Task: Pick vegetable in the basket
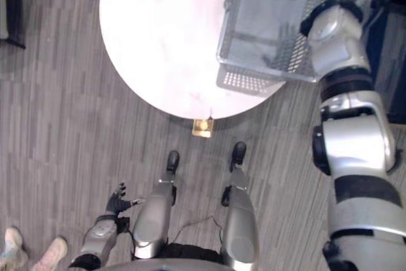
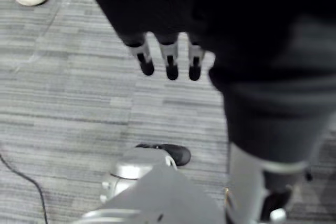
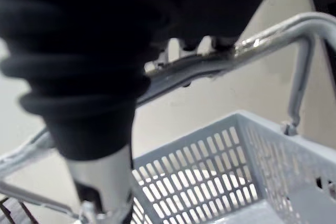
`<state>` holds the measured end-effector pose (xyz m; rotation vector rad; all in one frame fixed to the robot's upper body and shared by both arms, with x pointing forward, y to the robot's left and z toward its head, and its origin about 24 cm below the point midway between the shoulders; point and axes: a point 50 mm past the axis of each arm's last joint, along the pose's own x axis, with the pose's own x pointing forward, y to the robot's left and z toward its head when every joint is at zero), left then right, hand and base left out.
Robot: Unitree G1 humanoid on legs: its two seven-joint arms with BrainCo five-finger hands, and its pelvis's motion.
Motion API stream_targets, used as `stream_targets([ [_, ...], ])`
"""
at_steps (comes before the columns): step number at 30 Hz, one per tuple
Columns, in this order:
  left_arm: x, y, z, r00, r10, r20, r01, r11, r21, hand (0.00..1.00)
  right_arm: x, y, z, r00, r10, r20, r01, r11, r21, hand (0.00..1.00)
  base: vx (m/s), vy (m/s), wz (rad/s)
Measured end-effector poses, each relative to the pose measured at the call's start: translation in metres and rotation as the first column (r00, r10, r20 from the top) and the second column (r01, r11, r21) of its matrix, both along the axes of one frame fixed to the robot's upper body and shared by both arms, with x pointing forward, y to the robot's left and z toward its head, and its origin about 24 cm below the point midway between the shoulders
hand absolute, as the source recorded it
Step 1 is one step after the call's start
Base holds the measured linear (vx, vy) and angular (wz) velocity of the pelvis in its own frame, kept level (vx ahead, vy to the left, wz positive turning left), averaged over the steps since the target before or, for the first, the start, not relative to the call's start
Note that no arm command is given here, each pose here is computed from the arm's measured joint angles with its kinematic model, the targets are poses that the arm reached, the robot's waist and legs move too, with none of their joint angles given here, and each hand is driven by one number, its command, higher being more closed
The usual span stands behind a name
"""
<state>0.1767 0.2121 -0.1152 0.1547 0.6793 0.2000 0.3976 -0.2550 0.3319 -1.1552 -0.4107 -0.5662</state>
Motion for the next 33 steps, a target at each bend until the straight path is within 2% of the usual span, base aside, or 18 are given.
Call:
stream_targets([
  [5,0.015,-0.009,0.006,0.998,-0.05,0.038,0.05,0.999,0.001,0.0,-0.006,-0.018,0.004,0.994,-0.109,-0.028,0.104,0.985,-0.141,1.0,-0.05,0.018,0.23],
  [9,0.021,-0.015,0.007,0.996,-0.068,0.051,0.069,0.998,-0.014,0.0,-0.009,-0.024,0.011,0.987,-0.149,-0.054,0.134,0.968,-0.21,1.0,-0.05,-0.013,0.11],
  [13,0.022,-0.017,0.008,0.995,-0.08,0.055,0.081,0.997,-0.018,0.0,-0.008,-0.034,-0.006,0.977,-0.163,-0.14,0.129,0.966,-0.224,1.0,-0.02,-0.011,0.21],
  [17,0.021,-0.018,0.008,0.993,-0.108,0.052,0.109,0.994,-0.021,0.0,-0.008,-0.05,-0.056,0.94,-0.165,-0.297,0.107,0.974,-0.201,1.0,-0.01,0.013,0.18],
  [21,0.013,-0.017,0.004,0.988,-0.153,0.008,0.153,0.988,-0.006,0.0,-0.016,-0.058,-0.112,0.914,-0.11,-0.39,0.083,0.993,-0.085,1.0,0.02,0.001,-0.08],
  [23,0.009,-0.014,0.002,0.986,-0.165,-0.015,0.165,0.986,0.005,0.0,-0.023,-0.06,-0.149,0.897,-0.06,-0.438,0.087,0.995,0.042,1.0,0.06,0.006,-0.28],
  [26,0.001,-0.009,-0.002,0.979,-0.197,-0.056,0.198,0.98,0.02,0.0,-0.042,-0.042,-0.22,0.858,0.061,-0.51,0.069,0.97,0.231,1.0,0.07,0.043,-0.73],
  [29,-0.006,-0.005,-0.006,0.968,-0.225,-0.109,0.231,0.972,0.047,0.0,-0.079,-0.018,-0.282,0.838,0.18,-0.515,0.075,0.897,0.435,1.0,0.04,0.072,-1.46],
  [30,-0.011,-0.002,-0.009,0.967,-0.216,-0.135,0.225,0.973,0.053,0.0,-0.1,-0.01,-0.303,0.837,0.21,-0.506,0.102,0.848,0.52,1.0,0.02,0.059,-1.7],
  [31,-0.012,-0.001,-0.011,0.969,-0.2,-0.144,0.208,0.977,0.048,0.0,-0.109,-0.008,-0.311,0.838,0.216,-0.501,0.115,0.827,0.55,1.0,0.01,0.041,-1.89],
  [33,-0.029,0.011,-0.017,0.971,-0.135,-0.198,0.149,0.987,0.055,0.0,-0.157,0.0,-0.358,0.793,0.225,-0.566,0.239,0.74,0.629,1.0,0.16,0.06,-1.93],
])
